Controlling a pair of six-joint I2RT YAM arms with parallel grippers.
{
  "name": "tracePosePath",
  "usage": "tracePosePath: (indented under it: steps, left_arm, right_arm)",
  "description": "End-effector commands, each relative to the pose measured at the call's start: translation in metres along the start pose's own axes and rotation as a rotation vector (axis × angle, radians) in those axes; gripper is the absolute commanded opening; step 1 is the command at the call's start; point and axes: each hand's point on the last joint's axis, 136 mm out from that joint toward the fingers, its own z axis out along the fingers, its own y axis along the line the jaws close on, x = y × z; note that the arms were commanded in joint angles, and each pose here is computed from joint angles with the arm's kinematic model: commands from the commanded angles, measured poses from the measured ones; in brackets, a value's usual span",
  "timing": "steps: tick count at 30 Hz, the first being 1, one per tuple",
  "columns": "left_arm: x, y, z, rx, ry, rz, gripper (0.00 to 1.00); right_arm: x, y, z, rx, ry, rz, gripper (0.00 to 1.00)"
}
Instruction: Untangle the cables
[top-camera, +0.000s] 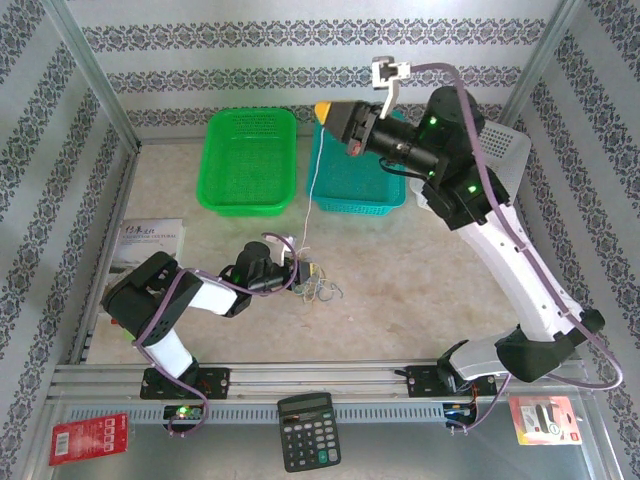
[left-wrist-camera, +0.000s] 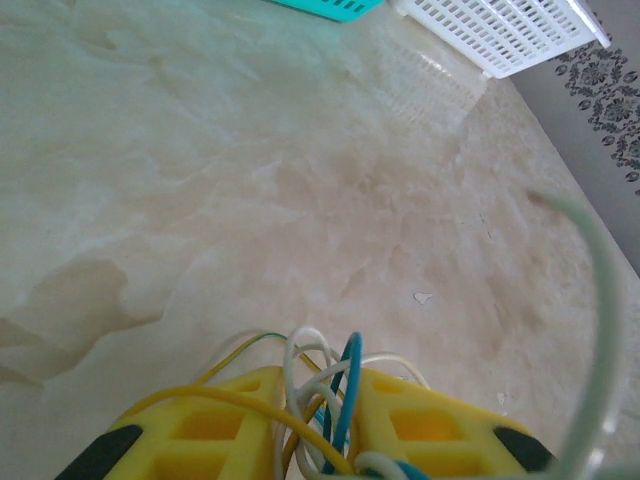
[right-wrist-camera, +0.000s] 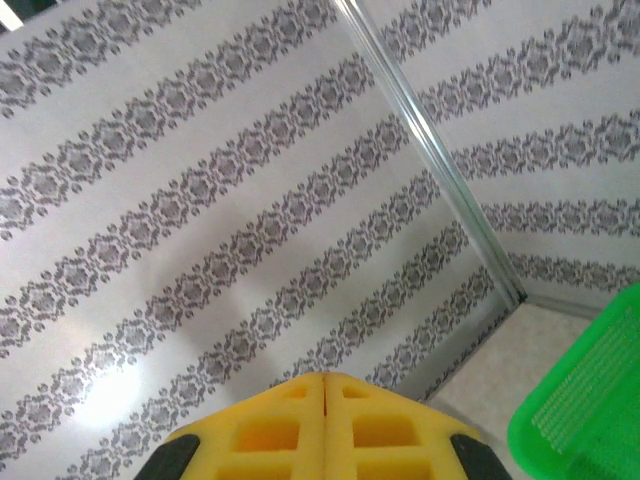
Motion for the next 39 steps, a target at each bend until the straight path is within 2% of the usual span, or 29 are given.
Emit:
tracePosePath:
  steps: [1,5,12,19,23,26,33,39]
  left_arm:
    - [-0.003,-0.011,0.000,0.049,-0.031,-0.004,0.23]
    - [-0.005,-0.013,-0.002,0.051,-0.035,-0.004,0.29]
    - [-0.012,-0.019,-0.015,0.044,-0.050,0.003,0.57]
    - [-0.010,-0.025,-0.043,0.014,-0.050,0.010,0.73]
    - [-0.006,-0.029,-0.061,0.004,-0.047,0.020,0.77]
    - [-0.018,-0.041,-0.078,0.009,-0.077,0.048,0.78]
    - [-0.076,-0.093,-0.129,0.037,-0.183,0.178,0.85]
    - [-0.113,-0.132,-0.147,0.097,-0.220,0.260,0.90]
  right_arm:
    - [-0.021,0.017,-0.007,-0.049,-0.055,-0.012,0.00]
    - [-0.013,0.006,-0.006,-0.028,-0.038,0.002,0.00]
    - [0.038,-0.042,0.002,0.043,0.047,0.066,0.00]
    - [0.068,-0.074,-0.001,0.112,0.096,0.070,0.00]
    - [0.075,-0.081,-0.001,0.122,0.111,0.071,0.00]
    - [0.079,-0.083,0.000,0.120,0.122,0.074,0.00]
    - [0.087,-0.081,-0.001,0.105,0.146,0.076,0.00]
    - [0.092,-0.078,-0.001,0.092,0.159,0.078,0.00]
